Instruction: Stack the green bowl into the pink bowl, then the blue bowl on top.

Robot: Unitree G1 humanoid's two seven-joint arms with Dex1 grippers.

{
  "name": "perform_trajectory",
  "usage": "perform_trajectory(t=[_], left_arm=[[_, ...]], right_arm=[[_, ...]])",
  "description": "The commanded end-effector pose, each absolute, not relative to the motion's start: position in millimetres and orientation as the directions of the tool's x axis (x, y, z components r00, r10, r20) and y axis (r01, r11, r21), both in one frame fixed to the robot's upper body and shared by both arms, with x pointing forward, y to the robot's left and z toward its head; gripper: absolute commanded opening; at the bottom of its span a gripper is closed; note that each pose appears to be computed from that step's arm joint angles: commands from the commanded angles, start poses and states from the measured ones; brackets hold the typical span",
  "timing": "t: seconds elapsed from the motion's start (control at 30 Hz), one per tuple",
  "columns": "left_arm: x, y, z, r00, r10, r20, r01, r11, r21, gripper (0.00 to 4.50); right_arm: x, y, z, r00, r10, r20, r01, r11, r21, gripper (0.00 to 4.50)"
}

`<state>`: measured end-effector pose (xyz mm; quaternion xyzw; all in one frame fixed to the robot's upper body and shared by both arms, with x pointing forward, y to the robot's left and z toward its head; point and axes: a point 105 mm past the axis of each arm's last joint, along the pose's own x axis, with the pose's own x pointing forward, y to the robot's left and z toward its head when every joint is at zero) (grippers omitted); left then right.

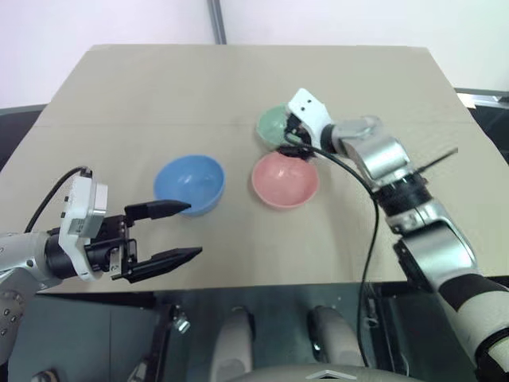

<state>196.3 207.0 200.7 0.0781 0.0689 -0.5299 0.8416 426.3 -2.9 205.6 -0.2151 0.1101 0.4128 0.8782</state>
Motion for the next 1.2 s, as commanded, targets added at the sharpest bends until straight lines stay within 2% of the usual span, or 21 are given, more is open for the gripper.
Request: perform_trajectory(t=[0.03,0.43,0.67,0.9,1.0,1.03,1.07,1.17,1.2], left_arm=[[191,205,209,0.439,-0.88,-0.183,0.899,0.429,0.093,4.5],[183,204,208,0.469,-0.866,-0.175,0.883,0.461,0.086,4.5],[182,204,208,0.476,-0.863,-0.17,0.879,0.468,0.085,4.5],[183,203,207,0.476,-0.863,-0.169,0.879,0.467,0.09,4.5],[183,203,208,0.477,-0.863,-0.169,0.879,0.467,0.092,4.5],[183,203,208,0.476,-0.863,-0.17,0.879,0.467,0.093,4.5],[183,203,208,0.477,-0.862,-0.17,0.879,0.468,0.093,4.5],[183,203,208,0.479,-0.862,-0.168,0.878,0.47,0.093,4.5],[183,203,208,0.479,-0.861,-0.168,0.878,0.47,0.093,4.5]], right_arm=[[438,4,221,0.669,0.679,-0.303,-0.743,0.604,-0.289,3.07],[435,37,213,0.6,0.726,-0.337,-0.8,0.556,-0.225,3.07],[433,44,224,0.588,0.748,-0.308,-0.809,0.552,-0.204,3.07],[437,42,206,0.613,0.709,-0.349,-0.79,0.567,-0.233,3.07],[438,41,197,0.614,0.696,-0.371,-0.788,0.564,-0.245,2.23],[438,41,195,0.614,0.693,-0.377,-0.788,0.564,-0.248,1.86],[438,40,193,0.621,0.687,-0.378,-0.783,0.565,-0.259,1.28],[441,38,196,0.638,0.677,-0.366,-0.77,0.567,-0.293,0.24],[441,38,198,0.639,0.678,-0.363,-0.769,0.56,-0.309,0.08]])
